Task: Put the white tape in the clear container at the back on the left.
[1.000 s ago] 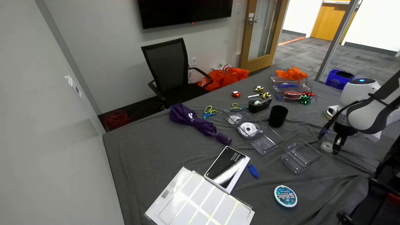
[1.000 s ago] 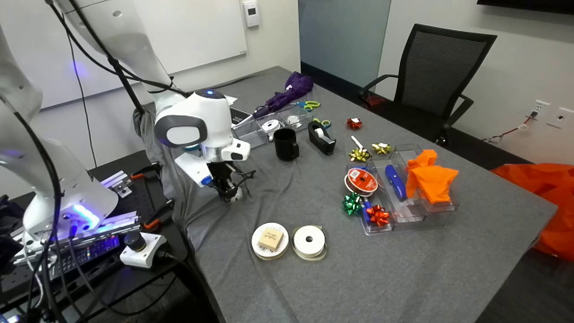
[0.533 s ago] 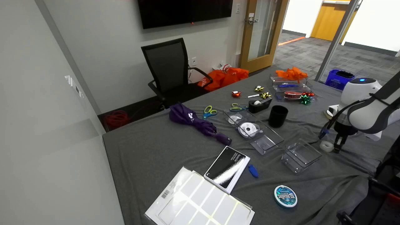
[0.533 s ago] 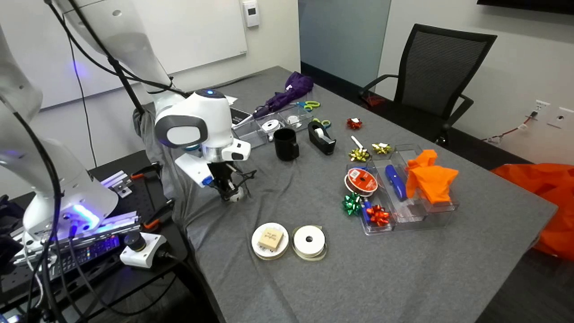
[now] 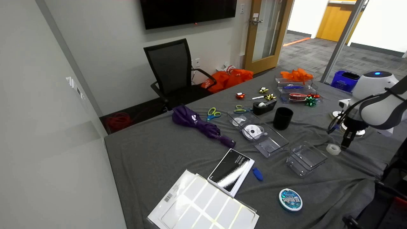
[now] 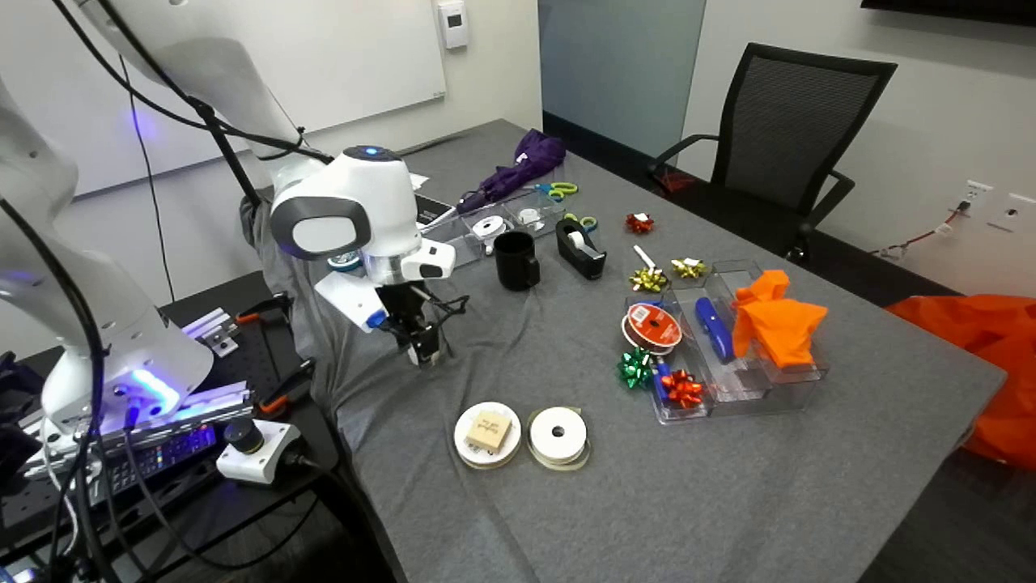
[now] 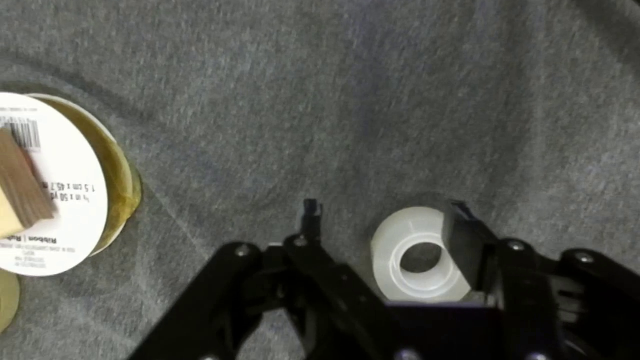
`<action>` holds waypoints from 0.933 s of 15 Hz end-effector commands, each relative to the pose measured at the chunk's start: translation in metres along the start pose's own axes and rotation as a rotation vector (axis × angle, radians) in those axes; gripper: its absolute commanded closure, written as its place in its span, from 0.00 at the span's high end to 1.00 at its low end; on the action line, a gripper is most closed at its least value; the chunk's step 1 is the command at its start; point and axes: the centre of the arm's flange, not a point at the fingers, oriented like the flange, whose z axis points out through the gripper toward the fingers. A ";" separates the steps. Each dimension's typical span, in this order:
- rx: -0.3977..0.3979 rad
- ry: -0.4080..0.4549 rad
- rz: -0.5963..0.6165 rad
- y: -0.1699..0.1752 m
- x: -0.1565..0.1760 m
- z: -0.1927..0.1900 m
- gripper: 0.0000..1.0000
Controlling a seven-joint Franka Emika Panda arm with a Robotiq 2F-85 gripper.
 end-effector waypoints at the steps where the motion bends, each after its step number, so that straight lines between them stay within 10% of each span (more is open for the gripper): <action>1: 0.010 0.075 -0.025 0.002 -0.001 -0.010 0.97; 14: 0.068 0.161 -0.008 -0.019 0.016 0.011 1.00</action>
